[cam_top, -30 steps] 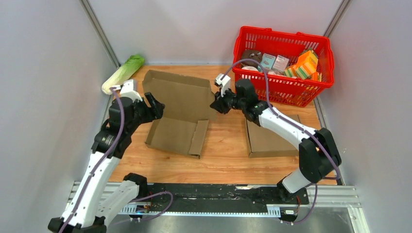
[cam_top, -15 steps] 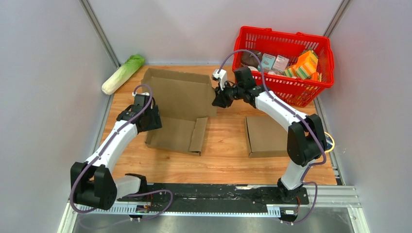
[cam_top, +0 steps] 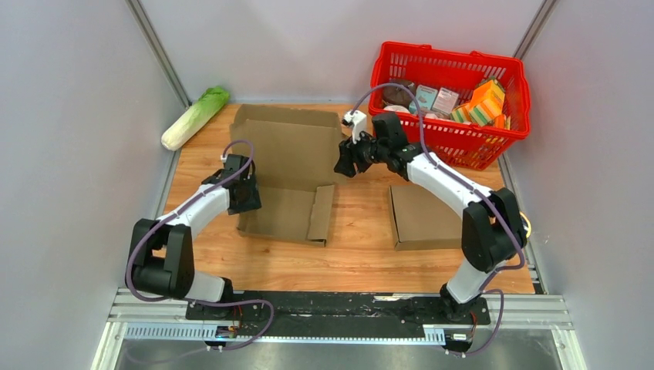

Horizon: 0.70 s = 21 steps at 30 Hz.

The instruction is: Fold the paper box

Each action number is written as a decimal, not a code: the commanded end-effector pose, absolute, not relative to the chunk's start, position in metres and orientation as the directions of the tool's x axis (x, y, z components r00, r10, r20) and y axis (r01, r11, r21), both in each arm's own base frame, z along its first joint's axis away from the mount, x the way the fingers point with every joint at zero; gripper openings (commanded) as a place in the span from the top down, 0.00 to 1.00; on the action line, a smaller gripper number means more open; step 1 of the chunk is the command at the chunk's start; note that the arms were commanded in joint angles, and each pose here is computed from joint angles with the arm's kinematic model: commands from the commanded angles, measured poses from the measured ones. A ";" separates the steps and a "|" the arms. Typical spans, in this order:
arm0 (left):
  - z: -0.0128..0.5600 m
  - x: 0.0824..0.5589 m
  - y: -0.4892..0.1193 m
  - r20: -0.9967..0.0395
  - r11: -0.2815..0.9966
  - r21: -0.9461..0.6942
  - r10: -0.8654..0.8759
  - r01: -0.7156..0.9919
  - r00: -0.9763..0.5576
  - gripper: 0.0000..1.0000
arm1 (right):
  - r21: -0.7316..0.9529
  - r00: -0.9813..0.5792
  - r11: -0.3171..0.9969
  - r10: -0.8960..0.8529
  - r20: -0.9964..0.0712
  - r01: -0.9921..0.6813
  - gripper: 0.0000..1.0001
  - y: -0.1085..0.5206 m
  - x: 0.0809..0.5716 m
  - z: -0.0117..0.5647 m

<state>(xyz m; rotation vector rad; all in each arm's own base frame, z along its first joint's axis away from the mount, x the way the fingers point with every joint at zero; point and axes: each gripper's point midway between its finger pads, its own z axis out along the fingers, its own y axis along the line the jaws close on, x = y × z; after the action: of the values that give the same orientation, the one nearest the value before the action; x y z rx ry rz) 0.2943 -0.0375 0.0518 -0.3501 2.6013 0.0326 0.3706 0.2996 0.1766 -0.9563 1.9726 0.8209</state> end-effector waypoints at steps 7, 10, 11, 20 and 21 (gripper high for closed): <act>0.050 0.284 -0.055 -0.595 0.960 -0.124 -0.274 -0.250 -0.756 0.62 | 0.328 -0.685 0.936 0.157 -0.712 -0.126 0.11 0.204 0.335 0.194; 0.049 0.280 -0.057 -0.611 0.959 -0.127 -0.277 -0.254 -0.741 0.68 | 0.269 -0.732 0.962 0.153 -0.664 -0.043 0.08 0.189 0.305 0.171; 0.051 0.280 -0.058 -0.618 0.959 -0.130 -0.277 -0.252 -0.736 0.68 | 0.269 -0.721 0.961 0.142 -0.678 -0.064 0.08 0.196 0.299 0.173; 0.047 0.277 -0.058 -0.644 0.961 -0.109 -0.263 -0.254 -0.719 0.75 | 0.250 -0.754 0.922 -0.066 -0.653 -0.297 0.14 0.299 0.297 0.135; 0.047 0.276 -0.058 -0.644 0.961 -0.111 -0.265 -0.254 -0.717 0.75 | 0.262 -0.768 0.918 -0.066 -0.637 -0.296 0.16 0.304 0.297 0.128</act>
<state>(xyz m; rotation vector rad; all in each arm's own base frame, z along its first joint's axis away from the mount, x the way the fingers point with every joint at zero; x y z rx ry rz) 0.2669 -0.0577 0.0367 -0.3285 2.4790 -0.0057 0.2800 0.2774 0.1306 -0.2640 2.4388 0.4403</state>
